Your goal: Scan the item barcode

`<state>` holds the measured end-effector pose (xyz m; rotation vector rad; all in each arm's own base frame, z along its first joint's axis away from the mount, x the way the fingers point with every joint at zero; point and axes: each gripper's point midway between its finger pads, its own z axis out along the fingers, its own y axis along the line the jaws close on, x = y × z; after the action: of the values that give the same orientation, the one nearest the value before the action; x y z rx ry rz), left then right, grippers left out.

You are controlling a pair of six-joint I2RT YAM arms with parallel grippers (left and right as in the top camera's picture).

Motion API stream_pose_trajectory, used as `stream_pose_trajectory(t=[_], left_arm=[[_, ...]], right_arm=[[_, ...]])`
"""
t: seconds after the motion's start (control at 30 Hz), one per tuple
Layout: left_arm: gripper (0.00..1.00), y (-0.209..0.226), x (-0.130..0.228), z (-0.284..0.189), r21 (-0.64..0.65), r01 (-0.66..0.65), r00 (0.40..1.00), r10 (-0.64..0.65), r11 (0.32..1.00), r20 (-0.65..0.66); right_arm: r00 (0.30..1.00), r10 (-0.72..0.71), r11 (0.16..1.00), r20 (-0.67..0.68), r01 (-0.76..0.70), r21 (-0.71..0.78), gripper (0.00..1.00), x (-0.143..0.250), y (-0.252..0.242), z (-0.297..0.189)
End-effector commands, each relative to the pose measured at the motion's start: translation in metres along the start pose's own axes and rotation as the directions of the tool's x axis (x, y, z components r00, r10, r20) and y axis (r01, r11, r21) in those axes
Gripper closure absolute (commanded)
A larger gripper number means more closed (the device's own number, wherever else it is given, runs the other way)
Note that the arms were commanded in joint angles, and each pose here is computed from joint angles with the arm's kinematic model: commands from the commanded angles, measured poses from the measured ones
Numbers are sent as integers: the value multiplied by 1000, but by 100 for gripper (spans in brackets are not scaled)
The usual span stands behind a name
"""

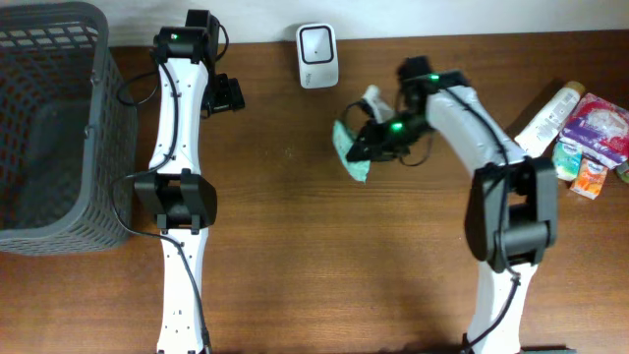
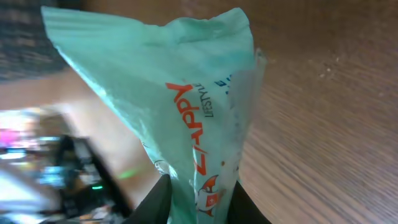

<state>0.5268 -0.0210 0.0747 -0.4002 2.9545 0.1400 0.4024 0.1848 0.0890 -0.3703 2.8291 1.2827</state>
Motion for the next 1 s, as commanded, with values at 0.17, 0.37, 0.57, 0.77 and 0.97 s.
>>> stream_pose_trajectory(t=[0.17,0.37,0.57,0.77,0.97], left_arm=[[1,3,-4,-16,0,14,999,-14,1000,33],[1,3,-4,-16,0,14,999,-14,1000,33],[1,3,-4,-16,0,14,999,-14,1000,33],[1,3,-4,-16,0,15,999,-15,1000,33],[1,3,-4,-16,0,14,999,-14,1000,33]], right_arm=[[949,316,935,3,-310,-174,66,39,-68,-3],[927,371,911,53,-375,172,57,34,-108,-50],[994,53,867,-93,1,498,56,25,-25,-52],[988,-99,366,-118,147,919,44,36,23,3],[942,-284,222,-177,244,944,42,46,48,81]])
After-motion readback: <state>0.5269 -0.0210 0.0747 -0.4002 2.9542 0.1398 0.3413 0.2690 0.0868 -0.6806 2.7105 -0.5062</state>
